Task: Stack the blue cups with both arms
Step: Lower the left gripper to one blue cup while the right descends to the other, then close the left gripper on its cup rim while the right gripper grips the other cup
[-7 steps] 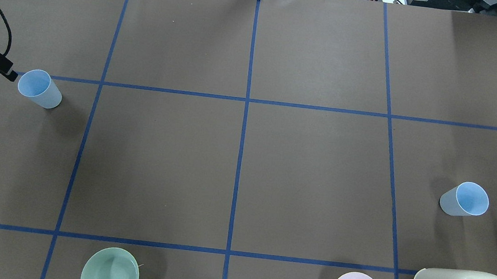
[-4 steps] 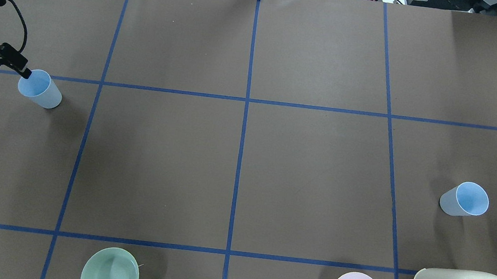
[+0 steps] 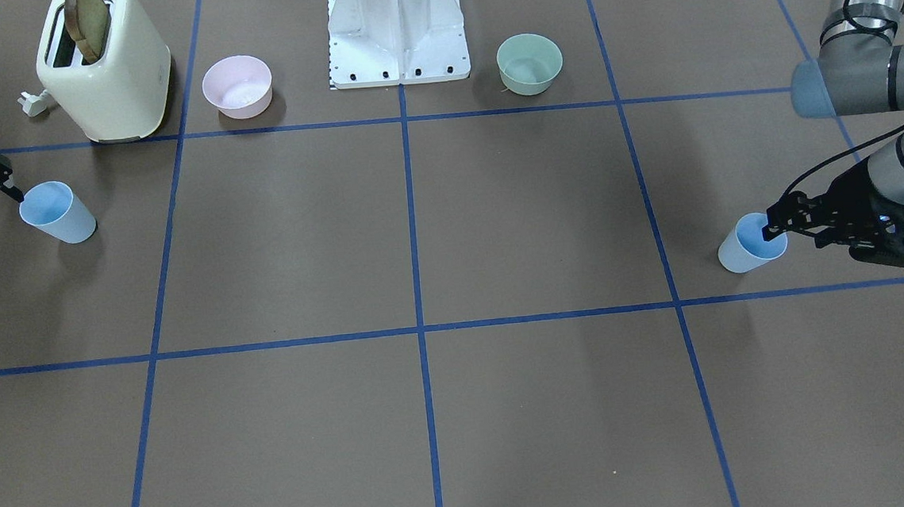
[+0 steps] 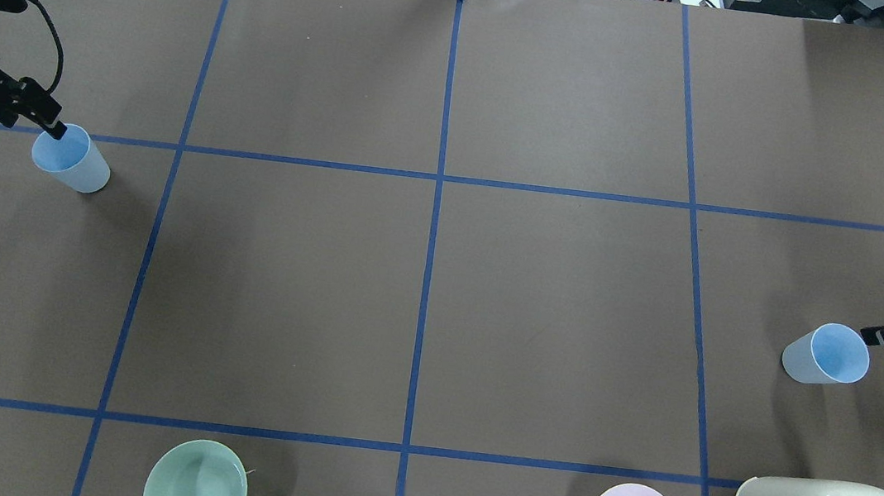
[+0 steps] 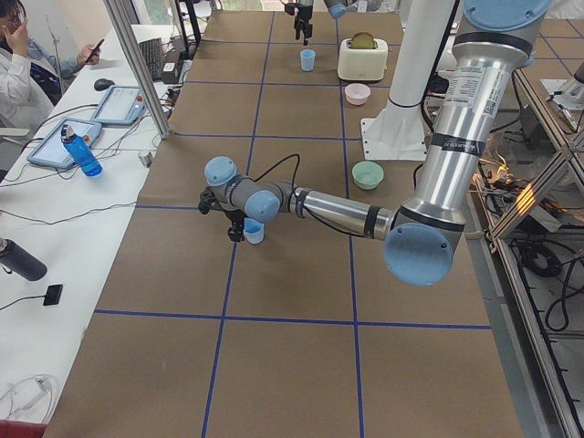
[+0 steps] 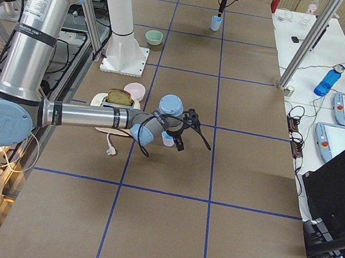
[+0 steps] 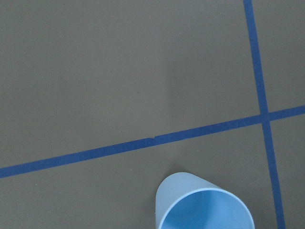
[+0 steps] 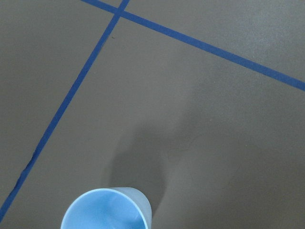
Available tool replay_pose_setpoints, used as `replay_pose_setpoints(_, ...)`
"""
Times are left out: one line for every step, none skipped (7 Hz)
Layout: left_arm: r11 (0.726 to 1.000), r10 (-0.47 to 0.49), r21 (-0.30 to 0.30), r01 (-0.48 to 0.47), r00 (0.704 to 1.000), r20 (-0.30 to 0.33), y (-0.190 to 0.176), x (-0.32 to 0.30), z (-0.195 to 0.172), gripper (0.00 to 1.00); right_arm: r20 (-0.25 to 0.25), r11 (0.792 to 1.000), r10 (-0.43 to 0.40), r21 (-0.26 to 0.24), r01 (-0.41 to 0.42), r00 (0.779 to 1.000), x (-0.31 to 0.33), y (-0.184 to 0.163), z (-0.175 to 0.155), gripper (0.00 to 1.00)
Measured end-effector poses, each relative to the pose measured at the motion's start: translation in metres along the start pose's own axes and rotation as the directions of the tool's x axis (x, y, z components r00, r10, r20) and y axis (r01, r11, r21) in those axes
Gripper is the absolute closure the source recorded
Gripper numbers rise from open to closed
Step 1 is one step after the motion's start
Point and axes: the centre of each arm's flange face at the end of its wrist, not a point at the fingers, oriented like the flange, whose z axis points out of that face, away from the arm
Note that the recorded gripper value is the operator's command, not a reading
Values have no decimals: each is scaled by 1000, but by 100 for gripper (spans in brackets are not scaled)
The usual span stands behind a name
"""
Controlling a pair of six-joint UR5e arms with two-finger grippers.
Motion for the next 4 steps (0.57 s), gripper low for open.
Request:
replay_pose_setpoints(1000,2,-6,-2,1000,0,1,2,3,22,-3,1000,-4,-5,4,1000,-1,1,3,2)
replay_pose_setpoints(1000,4,-12,-4,1000,-1,1,3,7,22,-7,1000,-8,-10,8,1000,-3,1,6,2)
replay_pose_setpoints(1000,6,-16,-6,1000,-1,3,4,9,27,-11,1000,-11,-13,11,1000,-4,1,8,2)
replay_pose_setpoints(1000,5,-20,-5,1000,-2,4,3,11,42,-12,1000,-14,-15,14,1000,-5,2,10,2)
